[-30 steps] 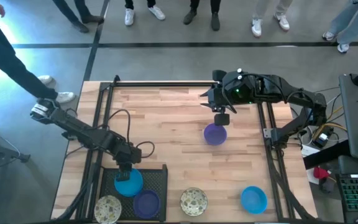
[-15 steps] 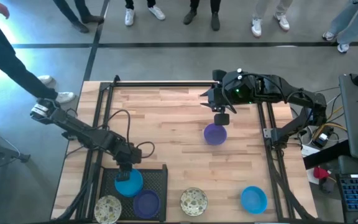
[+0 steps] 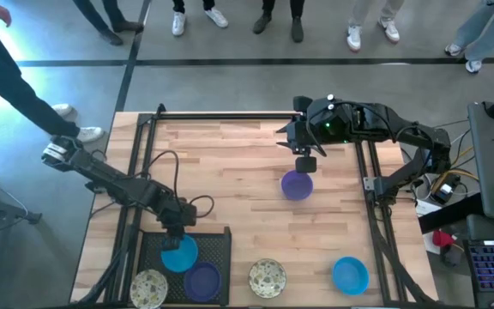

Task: Pick & Place Mini bowls
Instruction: Stack the top blue bowl on the blue bowl on the shelf, then stack the purple bowl on the purple bowl on the shelf

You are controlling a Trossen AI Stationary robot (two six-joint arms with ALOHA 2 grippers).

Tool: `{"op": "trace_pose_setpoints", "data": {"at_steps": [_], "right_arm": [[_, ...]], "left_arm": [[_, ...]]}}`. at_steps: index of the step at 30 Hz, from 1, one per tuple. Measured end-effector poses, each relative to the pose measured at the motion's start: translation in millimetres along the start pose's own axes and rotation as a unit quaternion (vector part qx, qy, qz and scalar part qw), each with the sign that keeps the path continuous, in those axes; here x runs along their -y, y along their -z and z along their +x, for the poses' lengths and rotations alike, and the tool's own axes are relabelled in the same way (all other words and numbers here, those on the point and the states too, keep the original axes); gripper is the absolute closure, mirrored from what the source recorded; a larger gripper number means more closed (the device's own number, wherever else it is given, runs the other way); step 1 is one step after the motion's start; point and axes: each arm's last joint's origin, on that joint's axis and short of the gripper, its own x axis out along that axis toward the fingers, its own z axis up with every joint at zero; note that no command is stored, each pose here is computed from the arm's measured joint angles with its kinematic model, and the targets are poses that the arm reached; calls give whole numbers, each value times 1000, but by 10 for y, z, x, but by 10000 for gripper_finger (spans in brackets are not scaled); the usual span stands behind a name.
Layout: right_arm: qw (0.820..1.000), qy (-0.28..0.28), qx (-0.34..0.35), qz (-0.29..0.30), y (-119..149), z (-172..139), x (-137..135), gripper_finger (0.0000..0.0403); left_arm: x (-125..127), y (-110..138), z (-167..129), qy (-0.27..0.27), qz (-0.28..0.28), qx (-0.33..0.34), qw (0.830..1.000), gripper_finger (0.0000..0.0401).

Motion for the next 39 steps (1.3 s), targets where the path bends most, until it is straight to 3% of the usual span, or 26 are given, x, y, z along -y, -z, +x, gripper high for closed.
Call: {"op": "trace_pose_setpoints", "data": {"at_steps": [11, 20, 30, 39], "right_arm": [[999, -2, -7, 31, 14, 0, -3, 275], [987, -17, -106, 119, 231, 74, -53, 275], [954, -7, -207, 218, 579, 390, -148, 275], [904, 28, -286, 316, 984, 684, -179, 275]], "left_arm": [[116, -142, -174, 18, -13, 30, 999, 311], [152, -182, -347, 3, -57, 68, 996, 311], [85, -69, -701, -34, -117, 153, 981, 311], [42, 31, -1001, -97, -122, 284, 946, 311]]}}
